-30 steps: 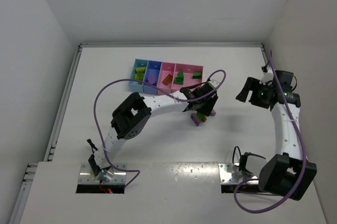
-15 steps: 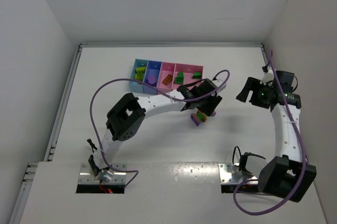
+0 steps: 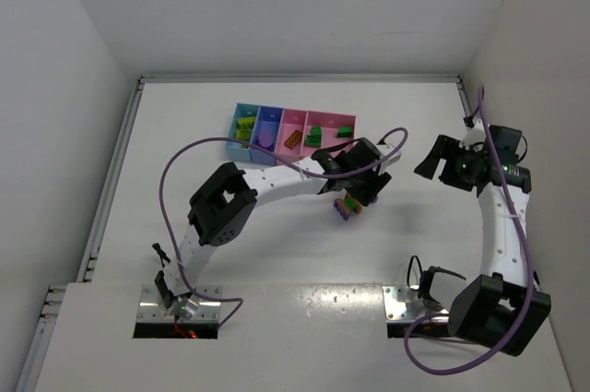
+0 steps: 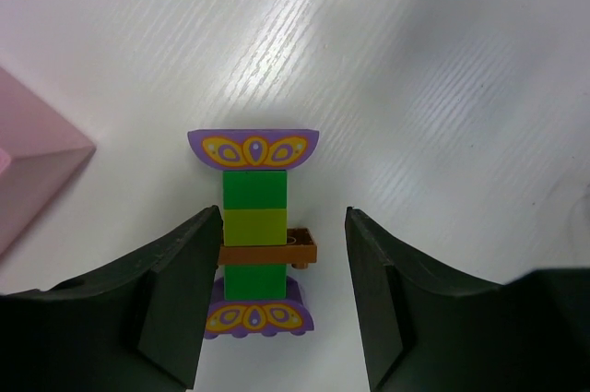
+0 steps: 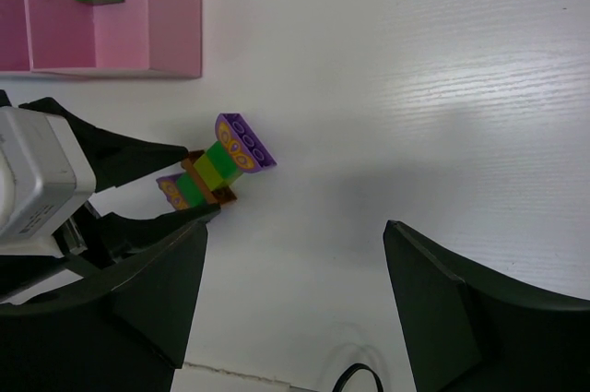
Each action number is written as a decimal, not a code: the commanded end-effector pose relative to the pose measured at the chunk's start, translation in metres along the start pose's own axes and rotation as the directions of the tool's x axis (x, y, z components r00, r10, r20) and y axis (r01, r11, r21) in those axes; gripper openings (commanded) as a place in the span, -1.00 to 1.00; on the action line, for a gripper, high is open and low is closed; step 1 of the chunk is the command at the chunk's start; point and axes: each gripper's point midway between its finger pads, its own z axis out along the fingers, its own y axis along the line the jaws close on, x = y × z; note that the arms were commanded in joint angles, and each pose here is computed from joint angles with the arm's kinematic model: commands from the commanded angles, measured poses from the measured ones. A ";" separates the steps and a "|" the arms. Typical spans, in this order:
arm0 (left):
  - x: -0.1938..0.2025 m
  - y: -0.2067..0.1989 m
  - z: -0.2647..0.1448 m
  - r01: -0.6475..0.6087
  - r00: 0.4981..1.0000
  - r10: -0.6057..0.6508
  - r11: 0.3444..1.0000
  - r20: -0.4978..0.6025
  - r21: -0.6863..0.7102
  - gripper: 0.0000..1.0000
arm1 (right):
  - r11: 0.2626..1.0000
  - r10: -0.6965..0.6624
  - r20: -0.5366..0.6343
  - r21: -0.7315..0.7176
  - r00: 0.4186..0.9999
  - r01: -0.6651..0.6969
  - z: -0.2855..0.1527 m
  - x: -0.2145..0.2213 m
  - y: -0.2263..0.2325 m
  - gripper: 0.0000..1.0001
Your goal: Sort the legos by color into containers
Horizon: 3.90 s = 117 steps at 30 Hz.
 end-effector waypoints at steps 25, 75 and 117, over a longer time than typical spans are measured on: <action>0.018 0.021 0.029 0.022 0.997 -0.022 1.000 -0.074 0.000 -0.04 | 1.000 0.002 0.021 -0.027 1.000 -0.001 -0.004 -0.005 0.002 0.56; -0.027 0.007 -0.142 -0.033 0.976 0.013 0.995 0.216 0.092 -1.00 | 0.673 -0.076 -0.361 -0.706 0.929 -0.220 0.034 0.033 0.172 0.59; 0.007 0.027 -0.175 0.003 0.974 -0.002 1.000 0.228 -0.003 -1.00 | 0.498 -0.143 -0.297 -0.846 0.944 -0.190 0.025 -0.014 0.199 -1.00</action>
